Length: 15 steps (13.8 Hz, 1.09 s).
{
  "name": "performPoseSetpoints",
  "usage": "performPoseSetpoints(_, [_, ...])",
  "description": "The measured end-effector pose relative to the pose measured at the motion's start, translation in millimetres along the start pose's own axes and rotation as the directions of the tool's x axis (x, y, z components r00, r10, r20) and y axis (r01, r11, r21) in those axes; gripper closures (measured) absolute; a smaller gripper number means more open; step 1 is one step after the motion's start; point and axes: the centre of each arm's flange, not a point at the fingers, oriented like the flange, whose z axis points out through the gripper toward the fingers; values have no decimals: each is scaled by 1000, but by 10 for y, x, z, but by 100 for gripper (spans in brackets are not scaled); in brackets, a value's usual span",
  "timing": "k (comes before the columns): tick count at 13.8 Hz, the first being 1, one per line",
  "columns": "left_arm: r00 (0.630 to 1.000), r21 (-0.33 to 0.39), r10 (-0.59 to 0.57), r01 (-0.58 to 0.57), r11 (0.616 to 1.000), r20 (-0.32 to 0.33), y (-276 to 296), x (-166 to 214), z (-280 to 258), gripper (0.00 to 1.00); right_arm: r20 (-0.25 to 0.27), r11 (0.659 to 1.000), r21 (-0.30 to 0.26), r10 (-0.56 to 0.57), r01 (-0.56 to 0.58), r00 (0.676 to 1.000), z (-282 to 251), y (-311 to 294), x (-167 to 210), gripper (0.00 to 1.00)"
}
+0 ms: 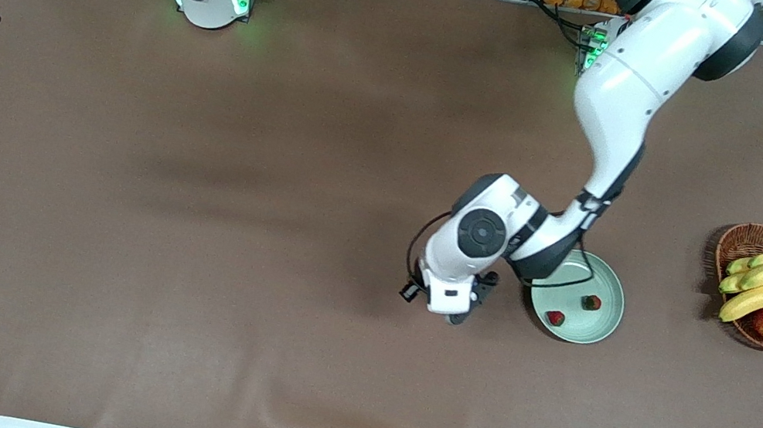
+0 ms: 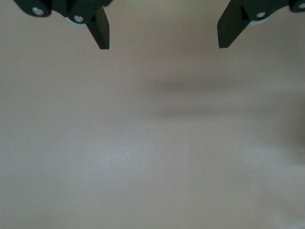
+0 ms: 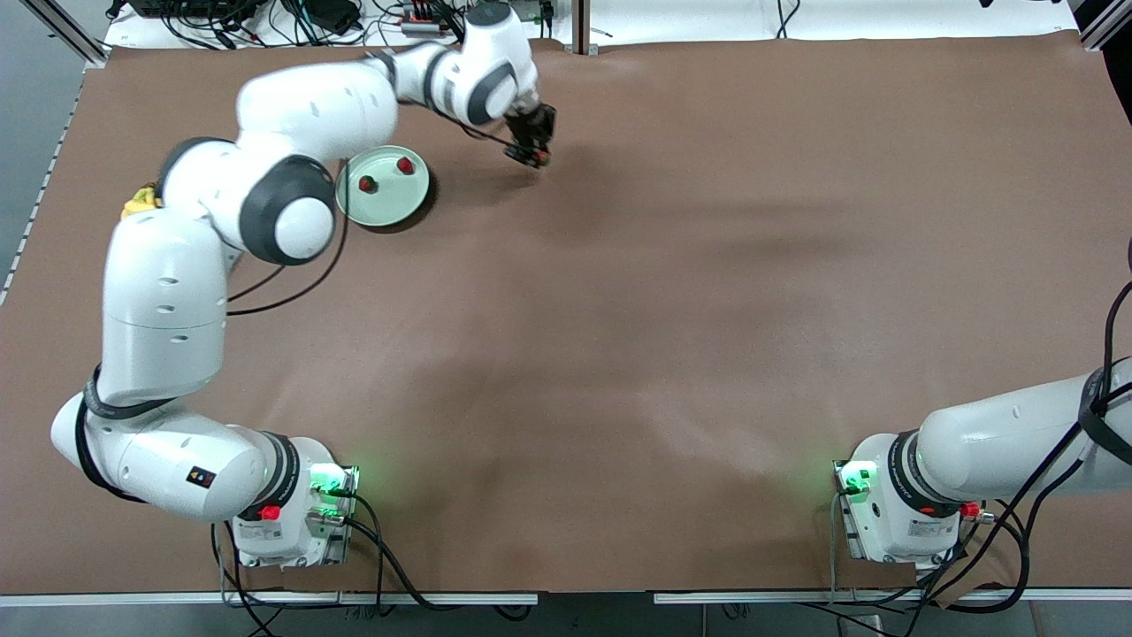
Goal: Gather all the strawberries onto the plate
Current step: 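Pass the strawberry to the left gripper while the right gripper returns to rest, then lower the strawberry over the plate with the left gripper and open it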
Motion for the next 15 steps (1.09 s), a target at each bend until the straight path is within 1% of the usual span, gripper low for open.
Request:
performPoseSetpoints(1, [999, 37, 52, -52, 998, 0, -68, 163, -186, 67, 18, 999, 8, 46, -46, 999, 8, -39, -26, 0])
performPoseSetpoints(3, [989, 97, 150, -150, 984, 13, -196, 379, -496, 67, 43, 995, 10, 94, -95, 995, 31, -91, -52, 0])
performPoseSetpoints(5, [974, 159, 223, -227, 961, 42, -353, 595, -709, 67, 44, 993, 10, 117, -118, 992, 20, -83, -63, 0])
performPoseSetpoints(7, [957, 214, 277, -289, 933, 82, -578, 930, -801, 67, 42, 992, 11, 127, -128, 991, 10, -32, -72, 0])
performPoseSetpoints(10, [920, 235, 364, -389, 891, 145, -1082, 1644, -824, 67, 37, 991, 12, 132, -133, 991, -17, -2, -89, 0])
performPoseSetpoints(11, [911, 240, 378, -409, 880, 166, -1235, 1810, -789, 67, 34, 991, 12, 131, -132, 991, -34, -5, -100, 0])
performPoseSetpoints(13, [898, 289, 401, -438, 851, 180, -1469, 1977, -579, 67, 28, 991, 14, 130, -130, 991, -69, -14, -122, 0])
performPoseSetpoints(14, [894, 311, 413, -447, 839, 172, -1571, 2023, -434, 67, 26, 991, 14, 129, -130, 991, -76, -15, -126, 0])
performPoseSetpoints(15, [891, 317, 422, -454, 833, 167, -1664, 2053, -279, 67, 25, 992, 14, 129, -129, 991, -77, -19, -125, 0])
